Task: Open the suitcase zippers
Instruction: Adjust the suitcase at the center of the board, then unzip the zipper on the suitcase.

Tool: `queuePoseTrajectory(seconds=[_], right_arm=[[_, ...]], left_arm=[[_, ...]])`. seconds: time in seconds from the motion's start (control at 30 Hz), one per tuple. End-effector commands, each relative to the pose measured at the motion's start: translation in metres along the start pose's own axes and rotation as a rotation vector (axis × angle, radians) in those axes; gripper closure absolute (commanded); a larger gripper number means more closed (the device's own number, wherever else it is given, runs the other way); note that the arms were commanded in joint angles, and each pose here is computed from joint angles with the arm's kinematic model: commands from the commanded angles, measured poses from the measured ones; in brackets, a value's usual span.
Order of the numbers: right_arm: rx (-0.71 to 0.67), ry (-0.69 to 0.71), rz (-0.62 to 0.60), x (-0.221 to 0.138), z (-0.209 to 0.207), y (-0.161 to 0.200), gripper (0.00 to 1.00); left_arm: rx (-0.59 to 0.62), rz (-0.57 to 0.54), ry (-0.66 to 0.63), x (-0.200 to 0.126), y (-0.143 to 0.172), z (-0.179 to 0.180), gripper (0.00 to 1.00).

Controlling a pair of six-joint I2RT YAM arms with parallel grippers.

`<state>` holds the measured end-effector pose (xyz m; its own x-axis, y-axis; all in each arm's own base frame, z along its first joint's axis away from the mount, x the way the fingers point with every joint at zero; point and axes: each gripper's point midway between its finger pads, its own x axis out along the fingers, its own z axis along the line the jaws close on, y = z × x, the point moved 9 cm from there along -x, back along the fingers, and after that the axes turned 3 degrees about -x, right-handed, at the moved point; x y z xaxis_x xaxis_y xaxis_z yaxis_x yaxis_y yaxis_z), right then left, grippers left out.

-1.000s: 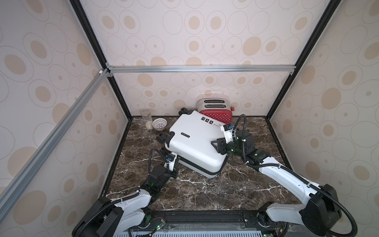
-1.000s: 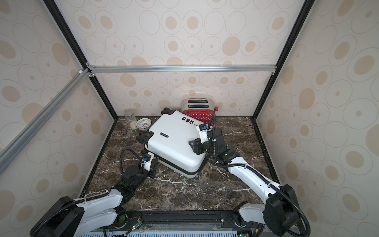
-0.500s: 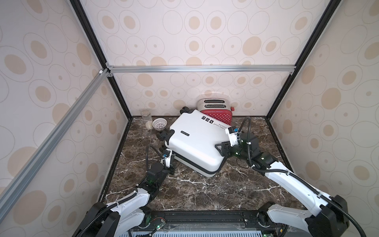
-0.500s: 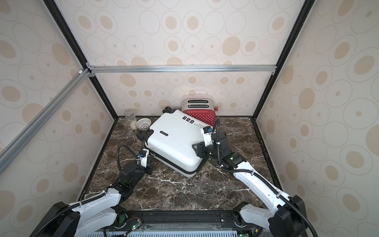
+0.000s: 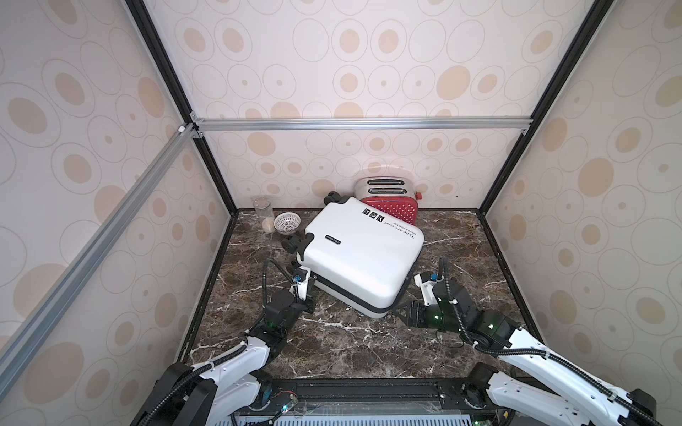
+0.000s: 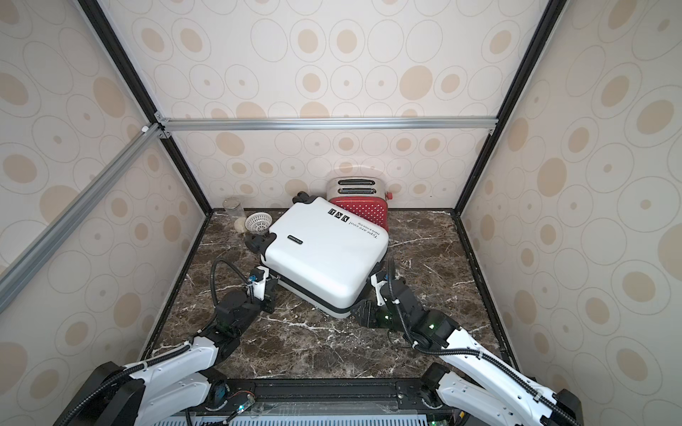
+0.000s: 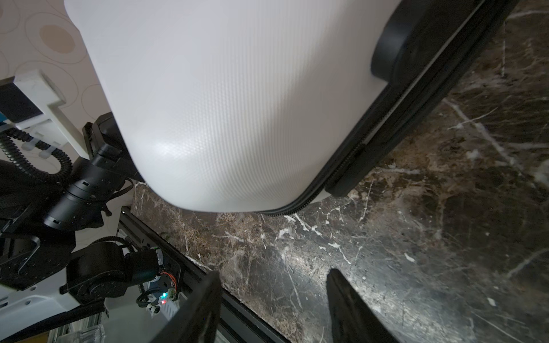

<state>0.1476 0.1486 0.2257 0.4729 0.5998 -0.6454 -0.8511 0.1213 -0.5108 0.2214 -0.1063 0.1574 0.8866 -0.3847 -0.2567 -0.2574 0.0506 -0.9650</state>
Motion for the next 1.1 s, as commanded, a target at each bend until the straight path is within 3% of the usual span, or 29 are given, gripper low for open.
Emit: queuePoseTrajectory(seconds=[0.0, 0.23, 0.6, 0.7, 0.87, 1.07], right_arm=[[0.032, 0.043, -0.075, -0.006, 0.003, -0.011, 0.40], [-0.114, 0.048, -0.087, -0.015, 0.025, -0.035, 0.40], [-0.190, -0.038, -0.173, -0.021, 0.046, -0.055, 0.42], [-0.241, -0.052, -0.184, -0.014, 0.060, -0.070, 0.43], [-0.314, -0.013, -0.243, 0.009, 0.072, -0.100, 0.45], [-0.305, 0.085, -0.162, 0.050, 0.056, -0.114, 0.47]], left_arm=[[0.022, -0.090, 0.129, 0.003, -0.025, -0.020, 1.00], [0.053, -0.118, 0.263, -0.002, -0.033, -0.059, 1.00], [0.048, -0.175, 0.514, 0.019, -0.046, -0.138, 1.00], [0.046, -0.177, 0.506, 0.009, -0.043, -0.136, 1.00], [0.070, -0.149, 0.376, -0.009, -0.028, -0.113, 1.00], [0.111, -0.105, 0.297, -0.014, -0.014, -0.101, 1.00]])
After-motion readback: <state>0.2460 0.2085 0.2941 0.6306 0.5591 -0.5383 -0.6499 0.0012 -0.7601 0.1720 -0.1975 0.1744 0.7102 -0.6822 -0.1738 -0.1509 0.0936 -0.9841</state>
